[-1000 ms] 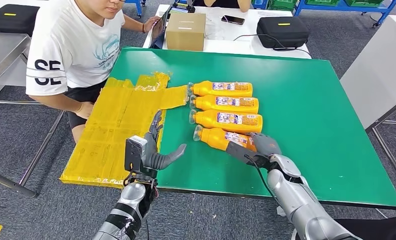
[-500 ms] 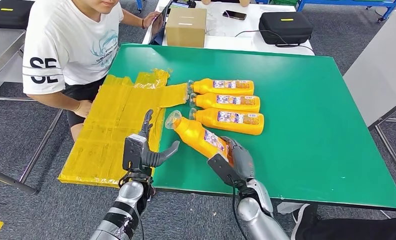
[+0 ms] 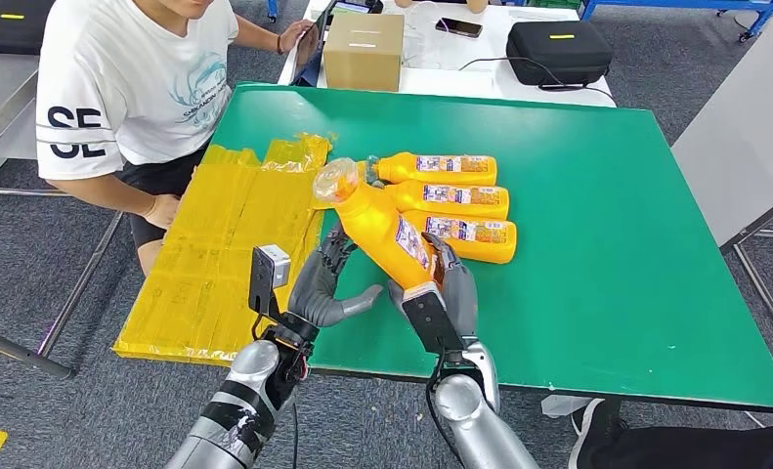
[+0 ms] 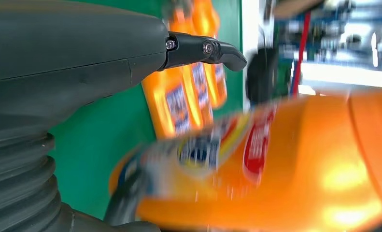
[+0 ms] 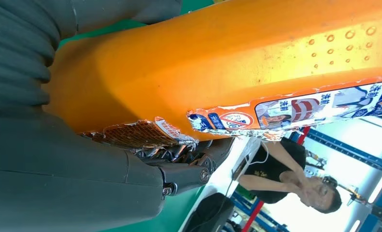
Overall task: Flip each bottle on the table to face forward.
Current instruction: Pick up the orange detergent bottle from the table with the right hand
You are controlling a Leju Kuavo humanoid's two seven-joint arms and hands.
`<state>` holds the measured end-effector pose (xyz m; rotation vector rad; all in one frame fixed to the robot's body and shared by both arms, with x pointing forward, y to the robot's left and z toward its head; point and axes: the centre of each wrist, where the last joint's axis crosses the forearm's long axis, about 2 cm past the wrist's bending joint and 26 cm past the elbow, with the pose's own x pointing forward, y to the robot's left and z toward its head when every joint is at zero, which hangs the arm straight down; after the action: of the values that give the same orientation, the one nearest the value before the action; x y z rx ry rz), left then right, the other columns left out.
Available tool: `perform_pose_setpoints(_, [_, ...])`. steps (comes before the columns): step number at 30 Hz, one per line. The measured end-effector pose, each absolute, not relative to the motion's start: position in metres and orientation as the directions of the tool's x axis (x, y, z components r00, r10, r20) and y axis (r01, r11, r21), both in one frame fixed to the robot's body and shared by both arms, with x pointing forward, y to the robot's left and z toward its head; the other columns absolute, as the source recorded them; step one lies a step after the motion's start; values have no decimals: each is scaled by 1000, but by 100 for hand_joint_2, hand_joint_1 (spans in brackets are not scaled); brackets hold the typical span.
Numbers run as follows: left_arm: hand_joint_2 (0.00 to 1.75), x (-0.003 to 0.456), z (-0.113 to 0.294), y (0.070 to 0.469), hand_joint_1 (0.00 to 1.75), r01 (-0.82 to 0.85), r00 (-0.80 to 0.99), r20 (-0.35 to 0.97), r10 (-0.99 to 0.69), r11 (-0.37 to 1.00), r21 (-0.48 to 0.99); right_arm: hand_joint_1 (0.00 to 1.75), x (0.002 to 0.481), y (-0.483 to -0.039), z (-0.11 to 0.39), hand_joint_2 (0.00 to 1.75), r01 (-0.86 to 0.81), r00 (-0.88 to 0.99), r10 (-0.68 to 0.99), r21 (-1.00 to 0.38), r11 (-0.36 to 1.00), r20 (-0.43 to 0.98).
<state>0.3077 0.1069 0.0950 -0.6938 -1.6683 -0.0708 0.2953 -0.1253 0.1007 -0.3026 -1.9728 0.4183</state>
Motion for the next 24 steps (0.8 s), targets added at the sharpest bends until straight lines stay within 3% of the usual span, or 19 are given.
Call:
perform_pose_setpoints(12, [175, 306, 100, 108, 0, 525, -82, 924, 375, 804, -279, 175, 303, -117, 98, 175, -45, -425, 424, -487, 872, 800])
perform_pose_setpoints(24, [175, 309, 100, 111, 0, 381, -170, 965, 200, 916, -123, 175, 295, -70, 96, 175, -177, -445, 465, -584, 792, 766])
